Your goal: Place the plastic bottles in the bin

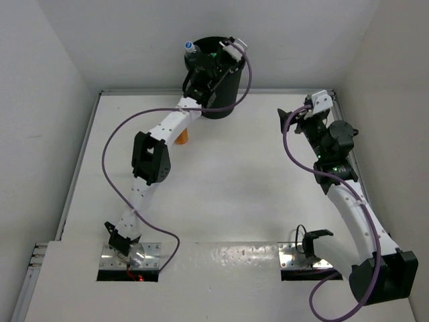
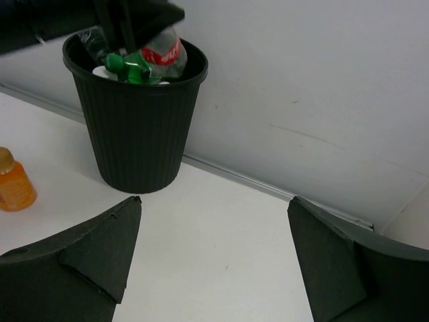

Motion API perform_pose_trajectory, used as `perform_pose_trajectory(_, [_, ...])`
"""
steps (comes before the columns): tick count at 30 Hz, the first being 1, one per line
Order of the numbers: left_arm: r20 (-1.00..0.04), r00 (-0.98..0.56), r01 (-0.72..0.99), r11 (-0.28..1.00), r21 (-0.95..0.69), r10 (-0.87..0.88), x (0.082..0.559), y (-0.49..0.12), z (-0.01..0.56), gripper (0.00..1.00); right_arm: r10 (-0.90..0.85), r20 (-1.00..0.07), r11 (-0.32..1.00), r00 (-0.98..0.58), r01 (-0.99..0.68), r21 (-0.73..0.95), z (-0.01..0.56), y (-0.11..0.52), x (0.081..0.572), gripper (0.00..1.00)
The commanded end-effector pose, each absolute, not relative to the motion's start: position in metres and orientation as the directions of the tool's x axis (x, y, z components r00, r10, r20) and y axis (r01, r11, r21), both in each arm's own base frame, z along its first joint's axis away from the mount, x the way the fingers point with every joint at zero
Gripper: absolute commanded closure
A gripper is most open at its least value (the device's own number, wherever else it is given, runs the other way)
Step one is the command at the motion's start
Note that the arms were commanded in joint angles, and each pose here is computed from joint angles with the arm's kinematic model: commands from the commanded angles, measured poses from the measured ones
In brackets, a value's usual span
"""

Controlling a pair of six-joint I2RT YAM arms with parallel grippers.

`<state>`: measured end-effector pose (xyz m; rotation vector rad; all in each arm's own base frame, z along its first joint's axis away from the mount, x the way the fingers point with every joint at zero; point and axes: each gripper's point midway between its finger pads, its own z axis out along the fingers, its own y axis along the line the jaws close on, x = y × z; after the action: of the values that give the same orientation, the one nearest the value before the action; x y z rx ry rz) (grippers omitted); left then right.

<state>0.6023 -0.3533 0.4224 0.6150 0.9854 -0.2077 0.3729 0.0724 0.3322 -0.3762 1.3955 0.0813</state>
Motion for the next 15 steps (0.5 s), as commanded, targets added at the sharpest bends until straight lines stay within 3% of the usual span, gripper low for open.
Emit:
perform_pose_trajectory(1, [-0.698,0.707,0.264,0.871,0.414,0.117,0.590,-0.334,0.484,1.00,-0.187,-0.968,0.939,0.168,-0.259,-0.227,0.329,0.069,0.369,0.11])
perform_pose_trajectory(5, [-0.712,0.685,0.223,0.887,0.404,0.152,0.603,-0.330,0.464,0.98,-0.200,-0.968,0.938,0.151,-0.256,-0.233,0.327,0.068,0.365,0.10])
perform_pose_trajectory(6, [-0.726,0.671,0.224,0.892,0.393,0.151,0.608,-0.330,0.455,0.86,-0.201,-0.968,0.938,0.152,-0.255,-0.235,0.327,0.067,0.364,0.10])
perform_pose_trajectory(9, [-0.739,0.669,0.247,0.912,0.327,0.084,0.611,-0.317,0.465,0.27,-0.205,-0.968,0.934,0.146,-0.266,-0.238,0.326,0.069,0.364,0.10])
perform_pose_trajectory(10, [-0.732,0.678,0.257,0.909,0.327,0.072,0.610,-0.315,0.470,0.19,-0.199,-0.969,0.933,0.144,-0.275,-0.232,0.326,0.071,0.363,0.10])
perform_pose_trajectory(11, [-0.716,0.696,0.264,0.910,0.321,0.050,0.600,-0.312,0.489,0.03,-0.194,-0.971,0.932,0.143,-0.283,-0.228,0.325,0.072,0.363,0.09])
perform_pose_trajectory(14, [-0.690,0.724,0.326,0.887,0.326,-0.012,0.574,-0.314,0.523,0.00,-0.181,-0.973,0.919,0.143,-0.327,-0.219,0.320,0.084,0.363,0.09])
perform_pose_trajectory(15, [-0.649,0.758,0.340,0.886,0.316,-0.059,0.547,-0.306,0.564,0.00,-0.178,-0.973,0.907,0.149,-0.358,-0.221,0.319,0.090,0.362,0.09])
